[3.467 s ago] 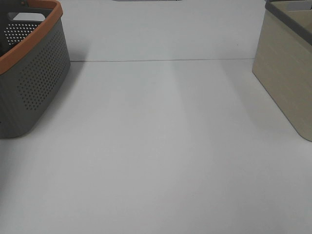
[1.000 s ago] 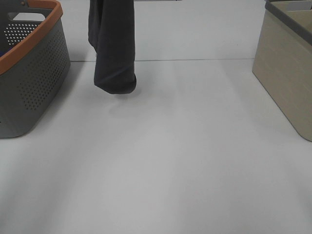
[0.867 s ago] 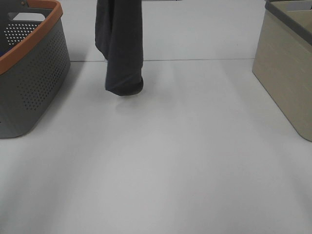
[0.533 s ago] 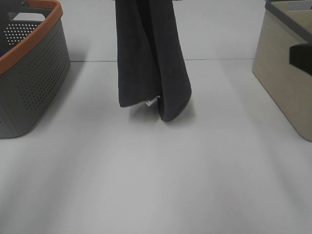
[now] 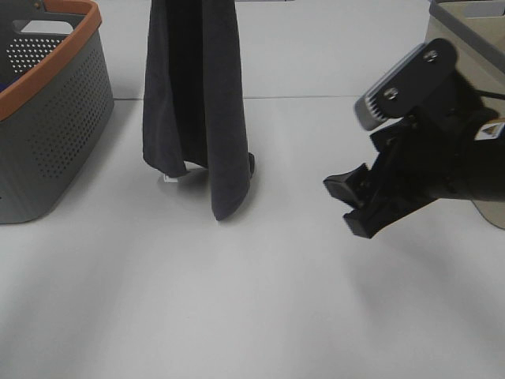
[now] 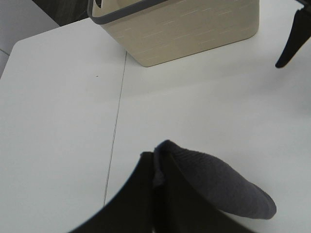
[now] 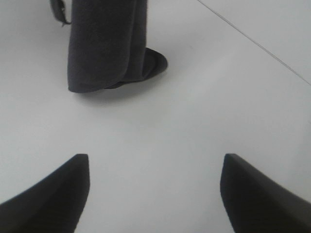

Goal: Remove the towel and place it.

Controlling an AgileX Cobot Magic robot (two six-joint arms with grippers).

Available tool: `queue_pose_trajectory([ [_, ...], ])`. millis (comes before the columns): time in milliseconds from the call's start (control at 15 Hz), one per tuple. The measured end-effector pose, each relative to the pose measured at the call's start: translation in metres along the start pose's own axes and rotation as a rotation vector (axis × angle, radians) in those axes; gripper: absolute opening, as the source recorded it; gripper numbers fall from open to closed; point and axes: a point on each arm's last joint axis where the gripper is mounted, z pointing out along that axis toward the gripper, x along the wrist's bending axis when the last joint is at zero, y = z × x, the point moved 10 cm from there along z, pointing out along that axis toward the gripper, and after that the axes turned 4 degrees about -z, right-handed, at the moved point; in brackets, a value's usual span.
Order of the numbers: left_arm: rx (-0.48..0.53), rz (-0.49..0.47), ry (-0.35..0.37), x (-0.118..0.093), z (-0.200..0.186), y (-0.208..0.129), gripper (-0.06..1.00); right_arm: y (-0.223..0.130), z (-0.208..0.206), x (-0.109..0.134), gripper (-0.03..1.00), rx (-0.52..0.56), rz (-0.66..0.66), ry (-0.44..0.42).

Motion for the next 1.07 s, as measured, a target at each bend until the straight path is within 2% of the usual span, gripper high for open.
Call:
queue_pose_trajectory([
  [67, 0.016, 0.014, 0.008, 0.001, -0.002, -0.002, 0.0, 0.004, 0.009, 0.012, 0.74, 0.0, -0.026, 0.028],
  [200, 0.049, 0.06, 0.039, 0.003, -0.014, -0.002, 0.0, 0.012, 0.028, 0.021, 0.74, 0.012, -0.043, 0.056],
  [533, 0.037, 0.131, 0.051, -0.006, -0.046, 0.017, 0.0, 0.041, 0.056, 0.02, 0.74, 0.016, -0.005, 0.098],
  [600, 0.037, 0.13, 0.048, -0.007, -0.046, 0.016, 0.0, 0.047, 0.058, 0.011, 0.72, -0.012, 0.056, 0.054],
  [733, 0.041, 0.13, 0.044, -0.007, -0.045, 0.015, 0.0, 0.059, 0.058, -0.011, 0.7, -0.11, 0.167, -0.069],
  [800, 0.043, 0.128, 0.041, -0.007, -0.043, 0.014, 0.0, 0.061, 0.055, -0.016, 0.7, -0.17, 0.232, -0.101],
  [933, 0.045, 0.126, 0.041, -0.006, -0.041, 0.012, 0.0, 0.069, 0.05, -0.007, 0.7, -0.309, 0.341, -0.057],
  [1067, 0.051, 0.118, 0.05, -0.002, -0.044, 0.008, 0.0, 0.084, 0.043, 0.014, 0.7, -0.504, 0.478, 0.111],
])
